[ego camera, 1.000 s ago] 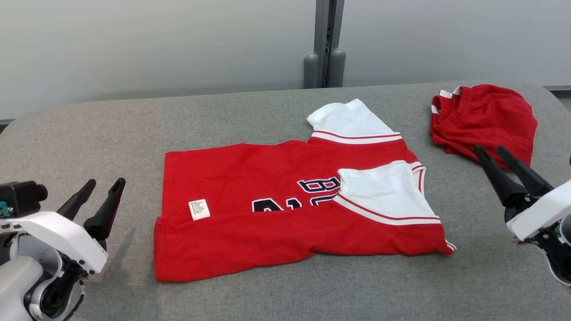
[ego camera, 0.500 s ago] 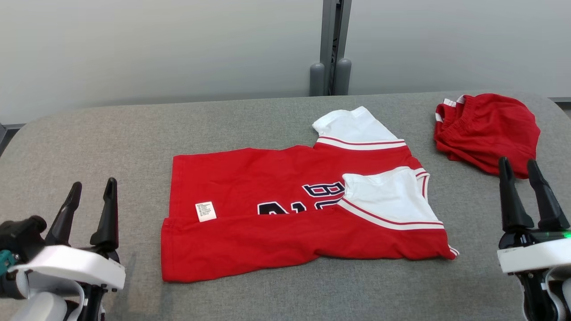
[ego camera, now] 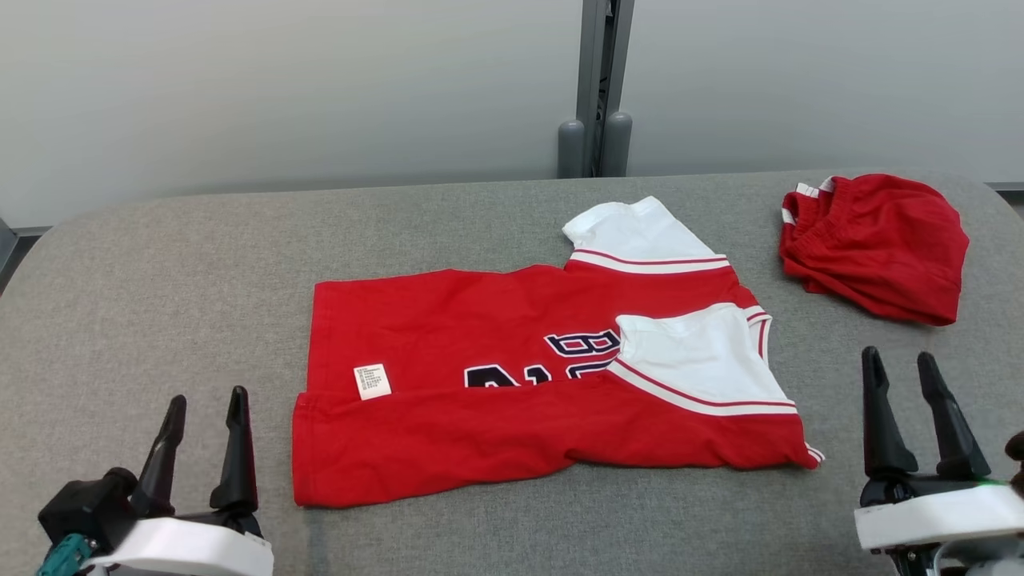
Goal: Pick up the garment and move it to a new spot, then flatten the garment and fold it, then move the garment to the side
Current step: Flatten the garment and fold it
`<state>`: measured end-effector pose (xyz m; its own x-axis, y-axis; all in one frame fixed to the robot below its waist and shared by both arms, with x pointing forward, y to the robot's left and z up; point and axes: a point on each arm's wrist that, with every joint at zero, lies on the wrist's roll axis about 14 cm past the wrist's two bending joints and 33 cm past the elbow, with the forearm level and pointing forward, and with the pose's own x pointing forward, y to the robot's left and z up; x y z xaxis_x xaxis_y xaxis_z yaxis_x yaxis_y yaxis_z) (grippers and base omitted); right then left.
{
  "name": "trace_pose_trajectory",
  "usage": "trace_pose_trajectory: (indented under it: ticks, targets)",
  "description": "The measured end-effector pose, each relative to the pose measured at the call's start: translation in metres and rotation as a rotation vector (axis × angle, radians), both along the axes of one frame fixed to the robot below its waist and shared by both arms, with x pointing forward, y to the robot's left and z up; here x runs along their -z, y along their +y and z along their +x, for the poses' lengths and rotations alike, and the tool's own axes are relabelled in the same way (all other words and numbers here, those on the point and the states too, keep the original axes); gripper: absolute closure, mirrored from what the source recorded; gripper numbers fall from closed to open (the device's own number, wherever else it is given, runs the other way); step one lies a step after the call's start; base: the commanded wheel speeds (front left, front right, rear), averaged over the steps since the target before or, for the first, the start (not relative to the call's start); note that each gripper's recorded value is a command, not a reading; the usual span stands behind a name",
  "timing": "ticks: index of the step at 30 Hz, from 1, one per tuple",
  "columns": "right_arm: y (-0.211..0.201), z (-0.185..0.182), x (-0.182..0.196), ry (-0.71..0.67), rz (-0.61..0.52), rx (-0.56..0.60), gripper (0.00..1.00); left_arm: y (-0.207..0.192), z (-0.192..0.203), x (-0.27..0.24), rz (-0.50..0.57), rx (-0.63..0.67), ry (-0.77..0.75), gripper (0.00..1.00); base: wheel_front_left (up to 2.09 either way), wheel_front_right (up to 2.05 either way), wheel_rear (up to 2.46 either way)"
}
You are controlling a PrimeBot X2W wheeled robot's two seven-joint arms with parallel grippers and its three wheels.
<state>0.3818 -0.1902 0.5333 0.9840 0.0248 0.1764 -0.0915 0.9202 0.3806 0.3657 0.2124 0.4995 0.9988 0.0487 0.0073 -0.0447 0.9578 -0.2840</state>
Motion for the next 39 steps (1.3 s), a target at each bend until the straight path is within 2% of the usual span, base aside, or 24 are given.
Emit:
trace_pose_trajectory:
  ticks: [5, 11, 17, 26, 39]
  targets:
    - [0.002, -0.004, 0.03, 0.093, -0.011, 0.002, 0.0, -0.002, -0.003, 0.012, -0.011, -0.001, 0.022, 0.0, 0.0, 0.0, 0.0]
    - [0.002, 0.0, 0.035, 0.112, -0.014, -0.002, 0.0, 0.0, -0.004, 0.02, -0.002, -0.001, 0.035, 0.0, 0.0, 0.0, 0.0]
    - [0.013, 0.001, 0.072, 0.253, -0.001, -0.056, 0.0, -0.009, -0.006, 0.049, -0.017, 0.039, 0.14, 0.0, 0.0, 0.0, 0.0]
    - [0.029, 0.006, 0.104, 0.406, -0.016, -0.142, 0.0, -0.019, -0.006, 0.079, -0.033, 0.08, 0.257, 0.0, 0.0, 0.0, 0.0]
    - [0.035, 0.003, 0.146, 0.59, 0.024, -0.163, 0.0, -0.035, -0.011, 0.127, -0.059, 0.141, 0.463, 0.0, 0.0, 0.0, 0.0]
